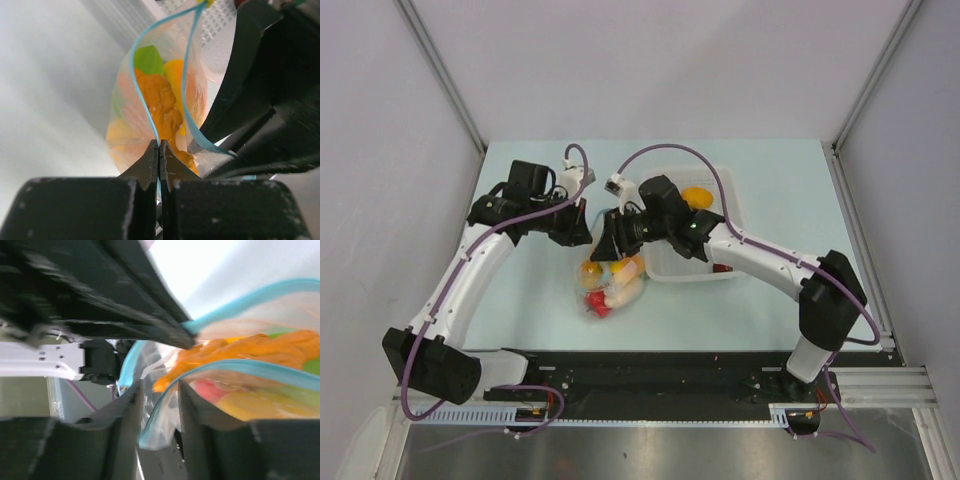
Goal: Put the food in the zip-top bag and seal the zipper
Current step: Adjust the zipper food storage bag at the center of the board.
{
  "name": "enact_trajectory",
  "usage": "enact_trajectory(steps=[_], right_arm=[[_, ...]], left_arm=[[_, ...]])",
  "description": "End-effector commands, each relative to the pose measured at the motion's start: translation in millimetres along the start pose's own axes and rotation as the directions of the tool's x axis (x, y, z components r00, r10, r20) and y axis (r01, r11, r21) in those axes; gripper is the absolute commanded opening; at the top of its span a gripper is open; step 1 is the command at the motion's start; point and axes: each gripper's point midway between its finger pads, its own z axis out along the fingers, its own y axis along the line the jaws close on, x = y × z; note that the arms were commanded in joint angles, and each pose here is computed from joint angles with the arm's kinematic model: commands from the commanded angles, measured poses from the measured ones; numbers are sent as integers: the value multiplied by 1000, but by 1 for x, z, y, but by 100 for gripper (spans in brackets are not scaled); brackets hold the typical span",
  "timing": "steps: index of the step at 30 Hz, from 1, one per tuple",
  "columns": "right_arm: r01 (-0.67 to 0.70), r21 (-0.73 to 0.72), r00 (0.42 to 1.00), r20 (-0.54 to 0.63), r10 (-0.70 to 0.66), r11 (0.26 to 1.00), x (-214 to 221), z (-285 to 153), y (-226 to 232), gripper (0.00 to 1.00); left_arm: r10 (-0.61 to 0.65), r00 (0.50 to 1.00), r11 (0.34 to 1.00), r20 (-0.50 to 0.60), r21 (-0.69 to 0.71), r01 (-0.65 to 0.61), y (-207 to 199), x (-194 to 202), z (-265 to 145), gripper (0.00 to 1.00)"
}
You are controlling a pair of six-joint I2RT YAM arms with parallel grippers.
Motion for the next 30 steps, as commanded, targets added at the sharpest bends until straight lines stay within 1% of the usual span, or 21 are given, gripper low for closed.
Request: enact_trajectory(steps=[1,2,3,4,5,7,8,10,11,12,14,15,16,17,18,19,20,23,27,28,30], right_arm=[[157,-73,983,109,-149,985,-29,-27,39,56],[180,-63,980,100,-174,982,-28,-33,36,67],[216,-58,972,105,-209,975,-31,-39,34,72],[250,-48,964,109,-244,967,-35,-50,26,83],[352,-35,932,109,-347,935,-37,-62,24,86],[433,-26,898,99,-429,901,-37,-77,15,91],[477,4,874,102,-475,879,-42,-92,6,93],[527,16,845,94,-526,850,-43,-105,-4,95],[531,46,842,82,-533,846,-45,-114,-17,95],[575,71,811,81,-579,815,-48,-120,-24,95],[594,96,796,79,-601,799,-52,-133,-44,97],[654,83,749,73,-659,752,-51,-135,-50,97],[688,44,720,84,-689,724,-48,-138,-51,98],[711,39,697,94,-711,702,-50,-138,-56,98],[719,40,688,99,-719,694,-50,-141,-65,98],[760,-6,646,116,-755,650,-48,-138,-67,97],[777,-17,626,124,-770,629,-48,-136,-70,97],[840,-43,542,117,-832,541,-43,-124,-86,93],[870,-29,490,150,-859,492,-53,-111,-96,84],[884,-19,463,166,-871,467,-58,-107,-96,82],[894,-15,443,175,-879,447,-60,-102,-96,78]], left_arm=[[131,990,986,50,100,-136,-18,-12,-9,0],[132,991,986,34,99,-135,-16,-9,-8,0],[134,991,985,23,107,-136,-16,-8,-6,0],[153,988,981,17,118,-154,-16,-6,-5,0],[158,987,979,9,130,-158,-18,-5,-5,0],[173,985,973,10,151,-172,-20,-6,-4,0],[177,984,973,13,148,-177,-19,-7,-5,0],[197,980,969,11,150,-196,-18,-8,-4,0],[208,978,966,6,155,-206,-19,-8,-5,0],[219,976,962,5,163,-217,-19,-7,-5,1],[253,967,950,19,183,-252,-22,-8,-6,1],[264,964,946,32,187,-265,-24,-10,-7,2],[287,957,938,43,191,-290,-24,-11,-8,3],[299,952,930,59,206,-305,-27,-12,-9,3],[314,947,924,73,205,-323,-29,-13,-10,3],[327,941,919,84,201,-338,-29,-14,-11,3],[336,937,916,95,198,-348,-29,-16,-11,3],[348,933,910,97,203,-361,-29,-16,-10,3],[352,932,907,89,214,-363,-29,-15,-9,3],[353,932,906,86,216,-364,-29,-14,-8,3],[357,930,906,85,211,-366,-28,-14,-8,3]])
